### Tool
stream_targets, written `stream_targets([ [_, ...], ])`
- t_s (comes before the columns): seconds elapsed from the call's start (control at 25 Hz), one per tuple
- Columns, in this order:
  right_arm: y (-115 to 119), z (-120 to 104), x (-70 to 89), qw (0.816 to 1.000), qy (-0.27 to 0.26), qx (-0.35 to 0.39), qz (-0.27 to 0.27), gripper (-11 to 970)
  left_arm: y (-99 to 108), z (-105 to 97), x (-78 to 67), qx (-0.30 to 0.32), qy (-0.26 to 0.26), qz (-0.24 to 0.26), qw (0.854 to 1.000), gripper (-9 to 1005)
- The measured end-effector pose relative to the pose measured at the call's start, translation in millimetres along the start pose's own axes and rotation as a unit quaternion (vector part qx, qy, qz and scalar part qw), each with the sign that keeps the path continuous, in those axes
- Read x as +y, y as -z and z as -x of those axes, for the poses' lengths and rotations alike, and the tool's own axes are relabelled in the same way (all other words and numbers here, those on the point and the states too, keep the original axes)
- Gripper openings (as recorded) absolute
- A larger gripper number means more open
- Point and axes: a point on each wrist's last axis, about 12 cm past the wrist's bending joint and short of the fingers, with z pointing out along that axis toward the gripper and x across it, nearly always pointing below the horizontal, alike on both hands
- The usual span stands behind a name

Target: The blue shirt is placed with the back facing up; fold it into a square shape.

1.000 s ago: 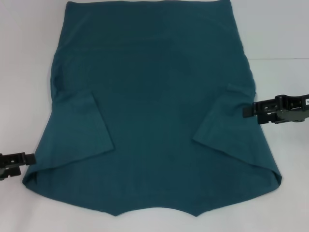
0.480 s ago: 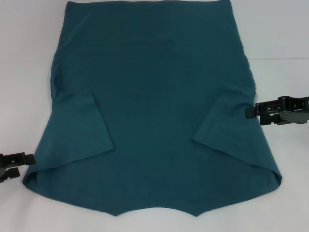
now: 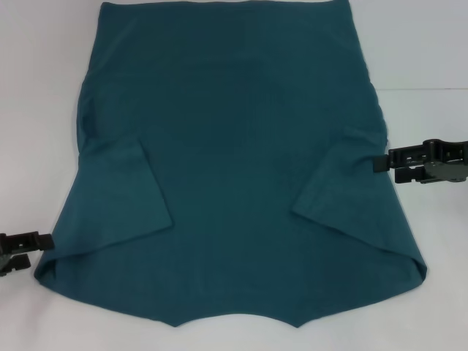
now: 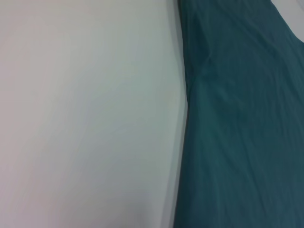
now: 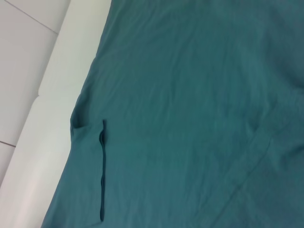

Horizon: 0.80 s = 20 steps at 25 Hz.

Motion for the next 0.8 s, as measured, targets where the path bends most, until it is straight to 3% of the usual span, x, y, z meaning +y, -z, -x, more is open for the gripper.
stream_targets([
  [0.52,3.0,-0.7,-2.9,1.000,-0.007,-0.008,0.000,746,-18.2,-6.5,-5.9,0.030,-0.009,-0.007,1.000,664],
  [0.8,4.9,0.0,-3.8,1.000,-0.008,-0.015,0.003,746,-32.0,-2.5,-21.2,0.049,-0.019,-0.032,0.998,636],
])
